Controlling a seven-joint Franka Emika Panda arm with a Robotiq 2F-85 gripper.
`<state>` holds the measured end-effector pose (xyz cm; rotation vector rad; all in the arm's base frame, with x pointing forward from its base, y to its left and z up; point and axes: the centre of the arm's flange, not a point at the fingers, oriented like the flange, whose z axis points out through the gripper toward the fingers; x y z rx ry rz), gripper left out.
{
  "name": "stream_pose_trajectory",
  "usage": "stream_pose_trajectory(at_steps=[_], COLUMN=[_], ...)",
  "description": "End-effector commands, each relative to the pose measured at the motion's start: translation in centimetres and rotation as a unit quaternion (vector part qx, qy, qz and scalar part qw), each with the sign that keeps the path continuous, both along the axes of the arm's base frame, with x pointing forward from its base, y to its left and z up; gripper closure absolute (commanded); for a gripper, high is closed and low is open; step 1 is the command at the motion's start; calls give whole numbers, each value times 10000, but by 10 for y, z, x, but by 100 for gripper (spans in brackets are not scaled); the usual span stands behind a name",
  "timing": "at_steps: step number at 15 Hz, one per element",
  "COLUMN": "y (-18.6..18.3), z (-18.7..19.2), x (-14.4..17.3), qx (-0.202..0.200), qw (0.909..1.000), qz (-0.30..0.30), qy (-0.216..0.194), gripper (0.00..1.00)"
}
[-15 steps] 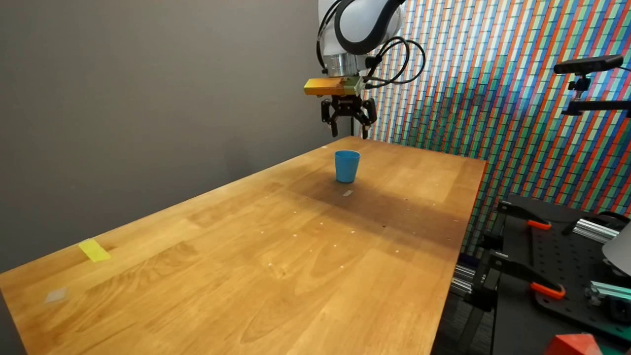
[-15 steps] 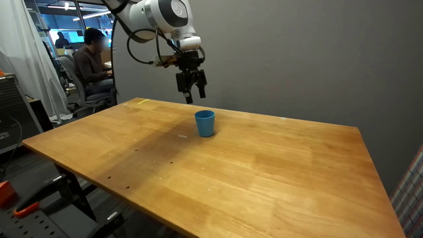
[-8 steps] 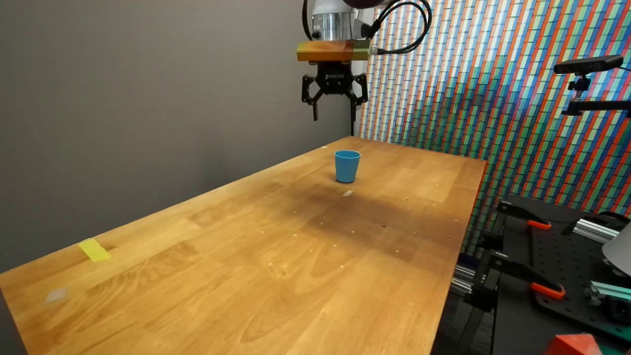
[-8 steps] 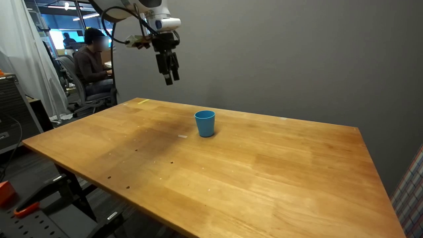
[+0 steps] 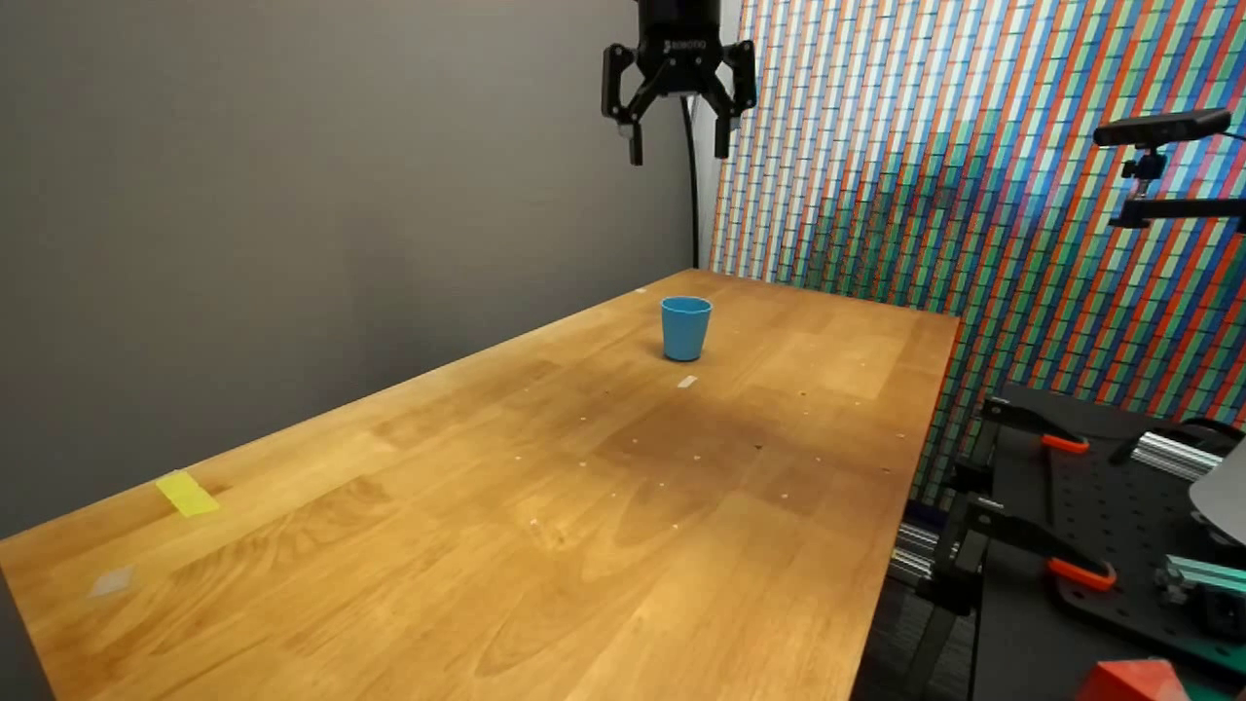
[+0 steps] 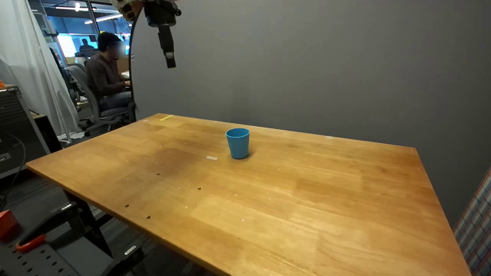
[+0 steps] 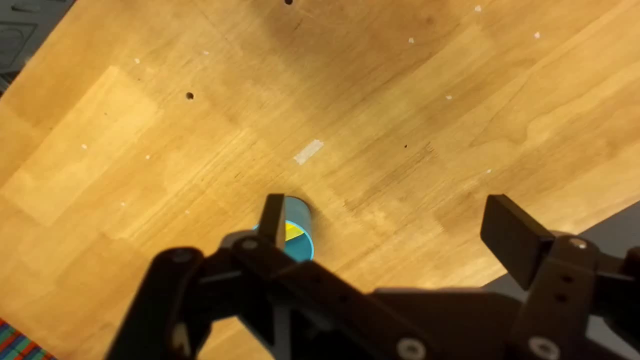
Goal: Put the yellow block in the cup
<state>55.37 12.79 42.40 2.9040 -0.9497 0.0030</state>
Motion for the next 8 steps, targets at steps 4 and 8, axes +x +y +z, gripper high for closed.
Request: stream_pose_trajectory(at_steps=[4,8], y=[-12,-16], z=[42,47], x=[-19,-22], qx=[-19,-16], qw=[9947,9927], qz=[1016,1199], qy=[127,138], gripper=[0,0])
